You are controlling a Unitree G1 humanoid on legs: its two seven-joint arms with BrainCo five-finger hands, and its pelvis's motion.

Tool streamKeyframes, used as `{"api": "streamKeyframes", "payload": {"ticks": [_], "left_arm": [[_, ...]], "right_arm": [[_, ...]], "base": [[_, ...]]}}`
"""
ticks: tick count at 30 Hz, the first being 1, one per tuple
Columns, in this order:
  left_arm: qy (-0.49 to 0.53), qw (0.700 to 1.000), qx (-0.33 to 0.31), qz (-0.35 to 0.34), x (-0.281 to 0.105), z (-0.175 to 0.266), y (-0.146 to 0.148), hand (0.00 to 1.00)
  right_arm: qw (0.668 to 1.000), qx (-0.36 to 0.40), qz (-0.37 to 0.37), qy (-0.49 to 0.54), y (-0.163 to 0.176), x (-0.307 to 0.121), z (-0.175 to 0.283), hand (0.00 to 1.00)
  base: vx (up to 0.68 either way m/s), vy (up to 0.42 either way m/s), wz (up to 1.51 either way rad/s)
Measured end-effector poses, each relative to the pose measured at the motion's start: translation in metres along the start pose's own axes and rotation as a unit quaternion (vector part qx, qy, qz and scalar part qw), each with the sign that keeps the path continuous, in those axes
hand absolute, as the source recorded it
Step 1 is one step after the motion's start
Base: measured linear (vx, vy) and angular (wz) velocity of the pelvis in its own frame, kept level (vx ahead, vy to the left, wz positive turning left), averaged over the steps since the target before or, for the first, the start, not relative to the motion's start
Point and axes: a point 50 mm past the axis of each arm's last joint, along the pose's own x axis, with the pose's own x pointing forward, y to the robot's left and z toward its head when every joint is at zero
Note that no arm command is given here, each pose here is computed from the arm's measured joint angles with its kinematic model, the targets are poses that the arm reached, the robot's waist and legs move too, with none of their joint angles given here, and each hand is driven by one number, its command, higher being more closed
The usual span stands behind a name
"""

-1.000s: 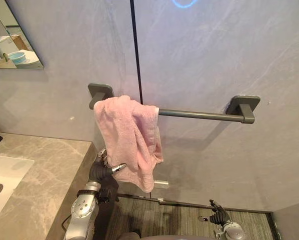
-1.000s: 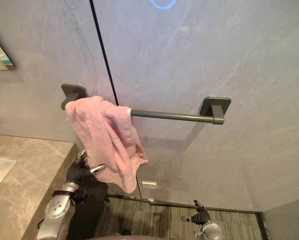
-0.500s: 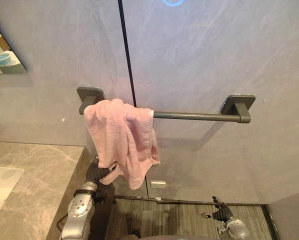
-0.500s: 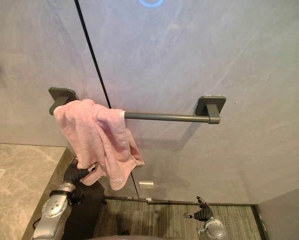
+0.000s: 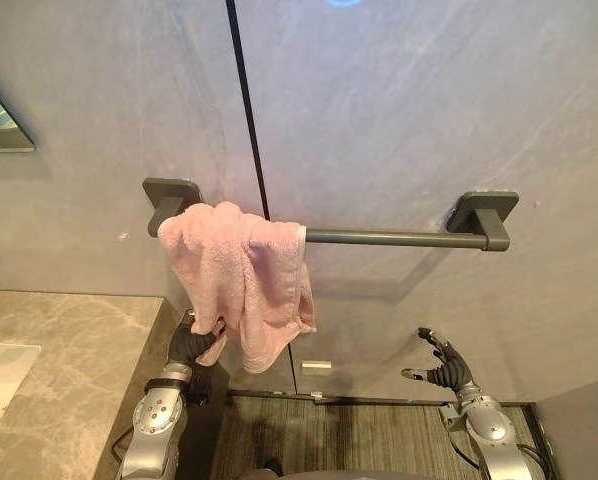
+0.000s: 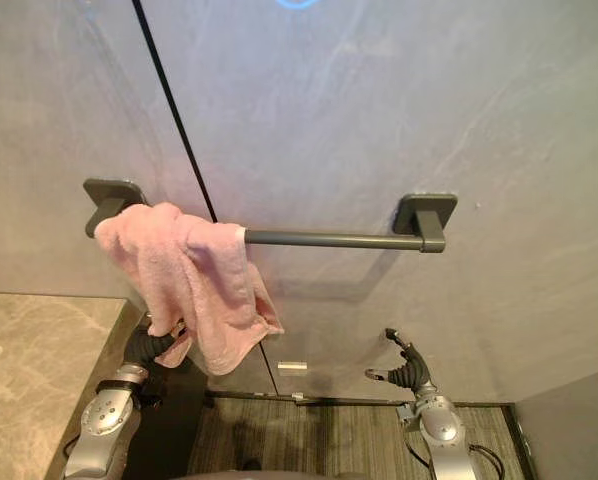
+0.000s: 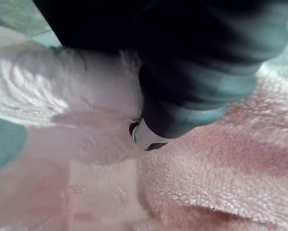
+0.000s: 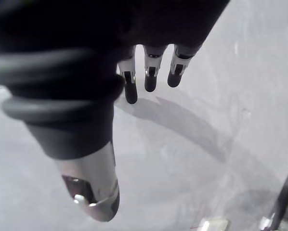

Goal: Organize washtable

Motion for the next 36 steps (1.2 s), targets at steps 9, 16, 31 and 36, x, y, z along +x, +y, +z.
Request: {"api": "streamKeyframes", "payload": {"ticks": [9,16,31,36], "left_arm": [[-0.039,0.999,0.001,-0.005,0.002,0.016,-0.002,1.00],[-0.057,0.998,-0.003,-0.011,0.003,0.022,-0.006,1.00],[-0.072,0.997,-0.030,-0.019,0.010,0.027,-0.022,1.00],[-0.076,0.996,-0.032,-0.030,0.013,0.028,-0.029,1.00]], "right_arm": [[0.986,0.040,0.083,-0.139,0.010,-0.006,0.056,0.00],[0.964,0.066,0.161,-0.200,0.023,-0.005,0.085,0.00],[0.926,0.127,0.226,-0.276,0.055,0.017,0.135,0.00],[0.924,0.137,0.233,-0.270,0.067,0.025,0.138,0.00]], "base": [[-0.04,-0.012,-0.03],[0.00,-0.003,0.00],[-0.03,-0.012,0.02],[-0.02,-0.025,0.08]]}}
